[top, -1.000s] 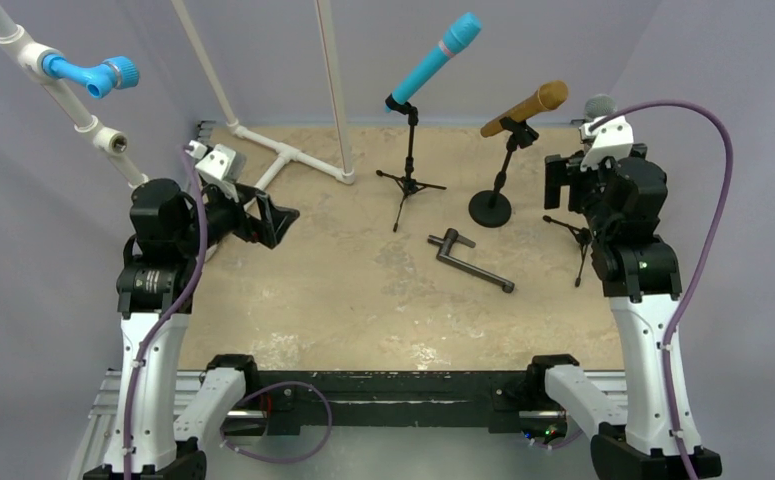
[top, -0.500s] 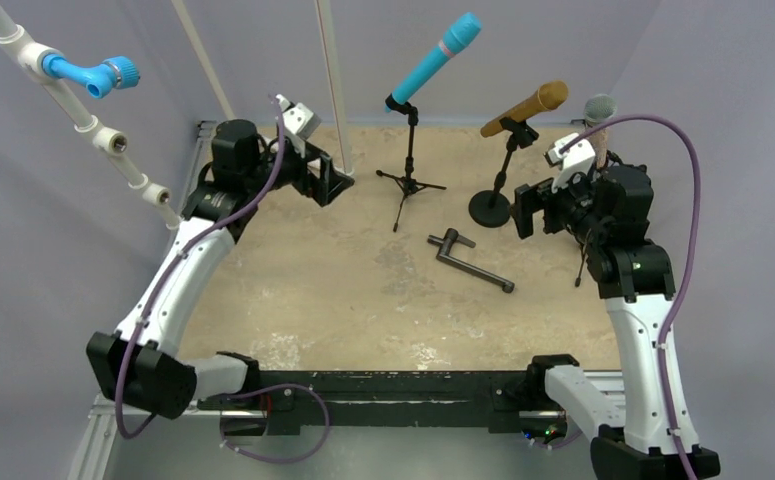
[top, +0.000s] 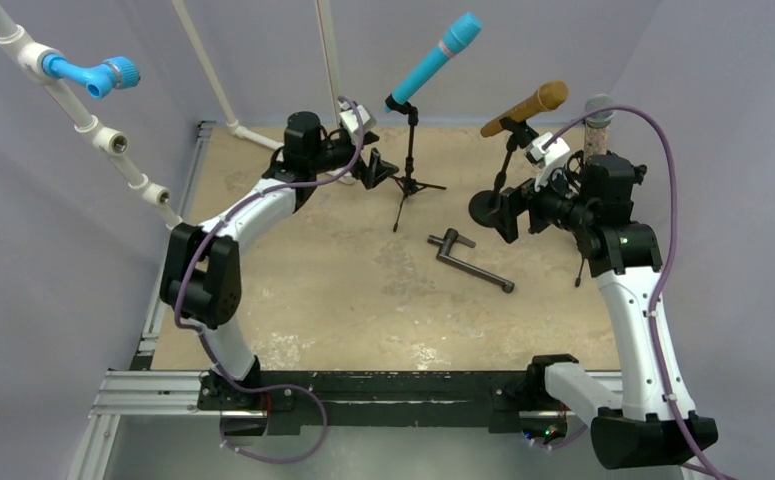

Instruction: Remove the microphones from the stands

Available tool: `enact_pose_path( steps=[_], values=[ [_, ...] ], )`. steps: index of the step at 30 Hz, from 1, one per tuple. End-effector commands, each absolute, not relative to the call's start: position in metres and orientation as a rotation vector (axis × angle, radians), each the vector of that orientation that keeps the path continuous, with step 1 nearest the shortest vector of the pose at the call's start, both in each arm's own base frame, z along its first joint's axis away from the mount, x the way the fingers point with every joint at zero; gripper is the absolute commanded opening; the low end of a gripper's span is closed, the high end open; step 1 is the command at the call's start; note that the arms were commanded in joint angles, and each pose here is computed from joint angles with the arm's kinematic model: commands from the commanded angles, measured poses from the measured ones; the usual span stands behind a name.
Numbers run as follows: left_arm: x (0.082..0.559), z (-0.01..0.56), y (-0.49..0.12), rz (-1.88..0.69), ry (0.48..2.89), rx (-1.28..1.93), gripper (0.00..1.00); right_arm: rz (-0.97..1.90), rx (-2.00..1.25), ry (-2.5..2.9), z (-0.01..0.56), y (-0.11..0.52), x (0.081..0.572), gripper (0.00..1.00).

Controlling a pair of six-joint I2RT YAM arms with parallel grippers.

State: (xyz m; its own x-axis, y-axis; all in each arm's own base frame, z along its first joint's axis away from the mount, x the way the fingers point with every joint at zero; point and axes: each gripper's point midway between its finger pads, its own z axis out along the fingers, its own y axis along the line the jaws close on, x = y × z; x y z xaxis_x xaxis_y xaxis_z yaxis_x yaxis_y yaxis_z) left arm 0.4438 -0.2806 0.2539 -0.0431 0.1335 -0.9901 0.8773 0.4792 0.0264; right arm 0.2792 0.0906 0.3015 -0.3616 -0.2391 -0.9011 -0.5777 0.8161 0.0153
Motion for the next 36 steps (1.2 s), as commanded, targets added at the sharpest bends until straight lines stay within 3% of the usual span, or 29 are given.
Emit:
enact_pose_path(
  steps=[1,19,26,31,36],
  values=[
    [0.462,0.305,-0.307,-0.76,1.191,0.964,0.92,0.442,-0.661,1.914,0.305,0.098,0.282,0.99],
    [0.492,0.274,-0.356,-0.891,1.131,0.953,0.69,0.45,-0.693,1.943,0.292,0.098,0.284,0.99],
    [0.504,0.268,-0.362,-0.896,1.153,0.912,0.38,0.454,-0.695,1.947,0.289,0.099,0.283,0.99],
    [0.506,0.263,-0.363,-0.92,1.167,0.892,0.25,0.449,-0.691,1.951,0.287,0.098,0.282,0.99],
    [0.492,0.262,-0.359,-0.932,1.18,0.9,0.0,0.451,-0.691,1.943,0.289,0.098,0.278,0.99]
  ],
)
